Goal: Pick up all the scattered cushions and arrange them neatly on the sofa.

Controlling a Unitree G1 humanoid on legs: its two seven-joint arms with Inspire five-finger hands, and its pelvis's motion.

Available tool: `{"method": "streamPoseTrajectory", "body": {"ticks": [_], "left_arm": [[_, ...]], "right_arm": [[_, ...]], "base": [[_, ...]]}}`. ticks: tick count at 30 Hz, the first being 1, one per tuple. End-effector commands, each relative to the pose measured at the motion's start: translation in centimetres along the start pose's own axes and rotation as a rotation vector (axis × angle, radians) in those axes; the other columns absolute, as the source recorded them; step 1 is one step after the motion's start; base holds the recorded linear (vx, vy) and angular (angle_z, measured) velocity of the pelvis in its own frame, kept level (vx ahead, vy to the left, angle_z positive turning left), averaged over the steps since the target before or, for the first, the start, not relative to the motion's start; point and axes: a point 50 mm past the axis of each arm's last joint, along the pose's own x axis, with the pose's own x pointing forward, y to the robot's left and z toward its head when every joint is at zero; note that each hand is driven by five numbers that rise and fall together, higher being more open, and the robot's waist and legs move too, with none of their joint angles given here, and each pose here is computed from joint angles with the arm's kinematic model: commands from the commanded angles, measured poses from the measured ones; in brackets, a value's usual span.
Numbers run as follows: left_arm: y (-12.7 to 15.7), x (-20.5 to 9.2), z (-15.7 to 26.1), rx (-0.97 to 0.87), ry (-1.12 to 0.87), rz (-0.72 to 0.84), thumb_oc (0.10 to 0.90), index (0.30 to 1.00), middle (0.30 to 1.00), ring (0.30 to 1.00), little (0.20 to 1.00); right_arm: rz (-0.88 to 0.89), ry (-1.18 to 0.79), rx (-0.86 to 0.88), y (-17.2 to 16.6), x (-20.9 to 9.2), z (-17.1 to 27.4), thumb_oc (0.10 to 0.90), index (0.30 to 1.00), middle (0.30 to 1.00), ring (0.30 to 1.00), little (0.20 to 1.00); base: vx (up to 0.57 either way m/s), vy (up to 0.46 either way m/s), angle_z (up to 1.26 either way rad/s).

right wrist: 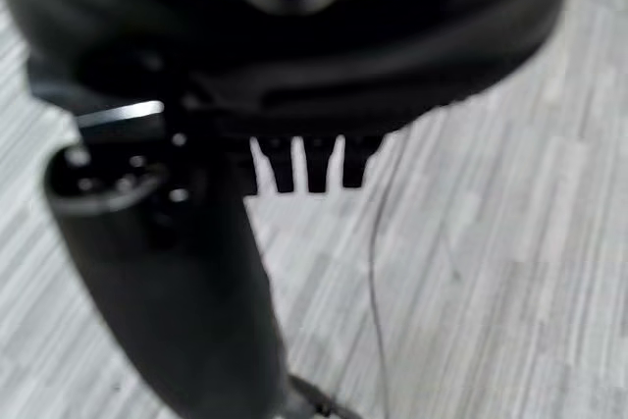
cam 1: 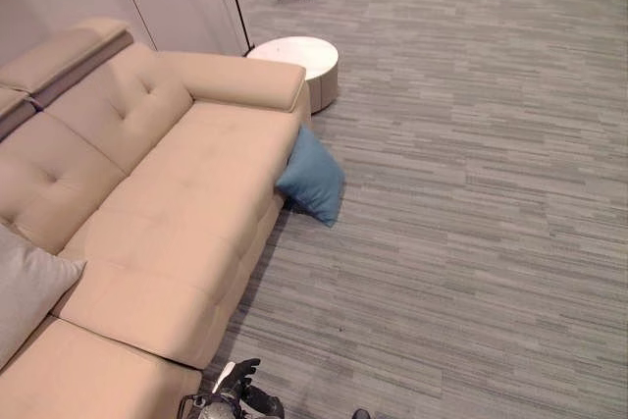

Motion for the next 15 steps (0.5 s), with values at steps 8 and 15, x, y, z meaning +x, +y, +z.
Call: {"method": "streamPoseTrajectory", "body": {"ticks": [8,15], "left_arm": [[2.6,0.1,0.2,-0.020,-0.023,0.071,0.800,0.900,0.900,0.900,0.900],[3.0,0.0,0.2,-0.044,-0.027,0.082,0.800,0.900,0.900,0.900,0.900]], "right_arm": [[0.001,-0.046,0.020,-0.8,0.3,1.2,0.800,0.900,0.900,0.900,0.900],[0.001,-0.104,0.030,-1.0,0.5,3.4,0.800,0.900,0.900,0.900,0.900]], "base": [[0.20,0.068,-0.56],[0.22,-0.022,-0.21]]}}
